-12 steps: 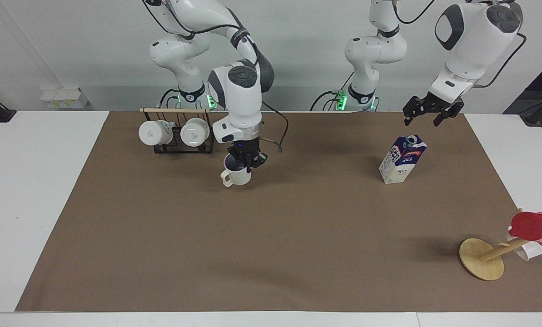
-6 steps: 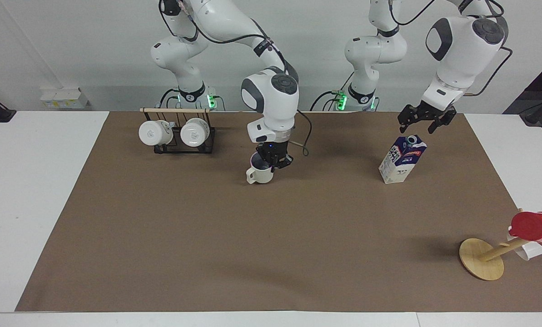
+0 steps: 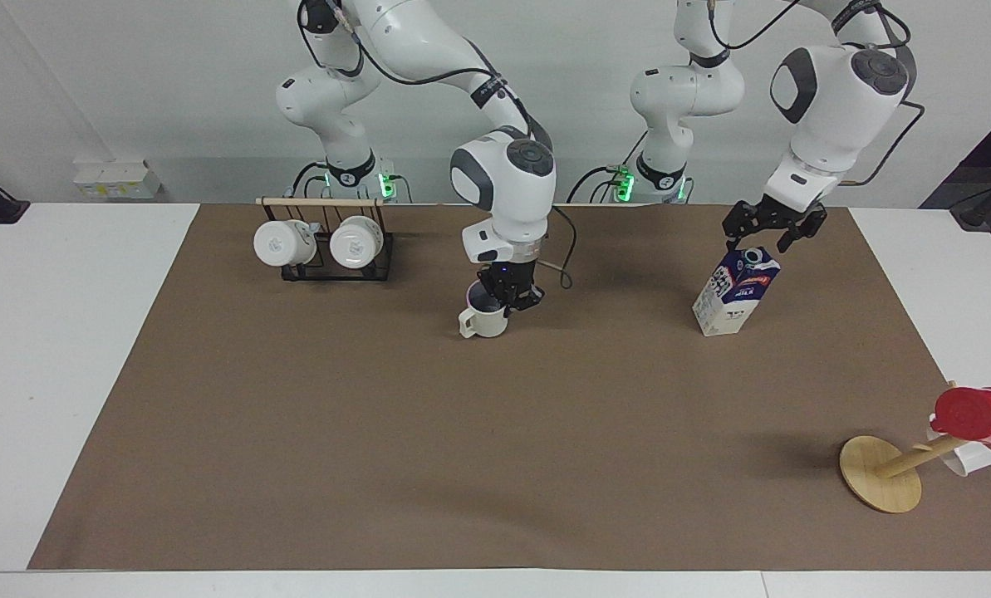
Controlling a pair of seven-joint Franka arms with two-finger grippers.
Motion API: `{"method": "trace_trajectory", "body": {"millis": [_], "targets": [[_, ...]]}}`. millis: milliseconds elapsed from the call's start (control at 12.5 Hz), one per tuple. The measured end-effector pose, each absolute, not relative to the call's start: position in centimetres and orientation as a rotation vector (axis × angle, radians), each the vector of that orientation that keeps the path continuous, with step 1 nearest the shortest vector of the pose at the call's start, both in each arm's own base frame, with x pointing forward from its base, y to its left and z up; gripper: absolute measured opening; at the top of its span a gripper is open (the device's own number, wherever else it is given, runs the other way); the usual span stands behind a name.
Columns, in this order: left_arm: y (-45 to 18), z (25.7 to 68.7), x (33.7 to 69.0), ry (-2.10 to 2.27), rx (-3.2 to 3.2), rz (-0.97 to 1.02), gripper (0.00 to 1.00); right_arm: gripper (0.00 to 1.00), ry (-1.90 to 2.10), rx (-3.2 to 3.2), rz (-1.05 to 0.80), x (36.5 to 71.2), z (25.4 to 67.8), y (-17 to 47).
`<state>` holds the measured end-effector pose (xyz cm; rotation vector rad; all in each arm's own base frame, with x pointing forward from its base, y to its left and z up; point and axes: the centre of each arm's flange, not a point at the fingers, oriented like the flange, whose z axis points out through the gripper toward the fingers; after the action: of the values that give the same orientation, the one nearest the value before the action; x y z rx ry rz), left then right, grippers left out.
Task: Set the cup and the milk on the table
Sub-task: 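Carry the mug toward the table center with the right gripper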
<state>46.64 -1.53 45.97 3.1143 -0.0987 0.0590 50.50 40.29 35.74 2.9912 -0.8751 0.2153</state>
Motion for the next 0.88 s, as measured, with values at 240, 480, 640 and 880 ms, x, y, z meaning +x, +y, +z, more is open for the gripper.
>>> {"method": "trace_trajectory", "body": {"millis": [240, 480, 640, 880], "targets": [[-1.9, 46.1, 46.8, -0.111, 3.114, 0.086, 1.00, 0.06, -0.849, 2.987, 0.225, 50.0, 35.2, 41.0], [-2.1, 46.1, 46.8, -0.117, 3.114, 0.089, 0.77, 0.23, -0.850, 2.983, 0.223, 50.0, 34.9, 41.0], [-2.1, 46.1, 46.8, -0.116, 3.114, 0.091, 0.55, 0.48, -0.847, 2.978, 0.231, 50.2, 34.9, 40.8], [-2.0, 46.2, 46.9, -0.113, 3.113, 0.093, 0.43, 0.85, -0.856, 2.982, 0.267, 51.5, 36.2, 39.7]]}}
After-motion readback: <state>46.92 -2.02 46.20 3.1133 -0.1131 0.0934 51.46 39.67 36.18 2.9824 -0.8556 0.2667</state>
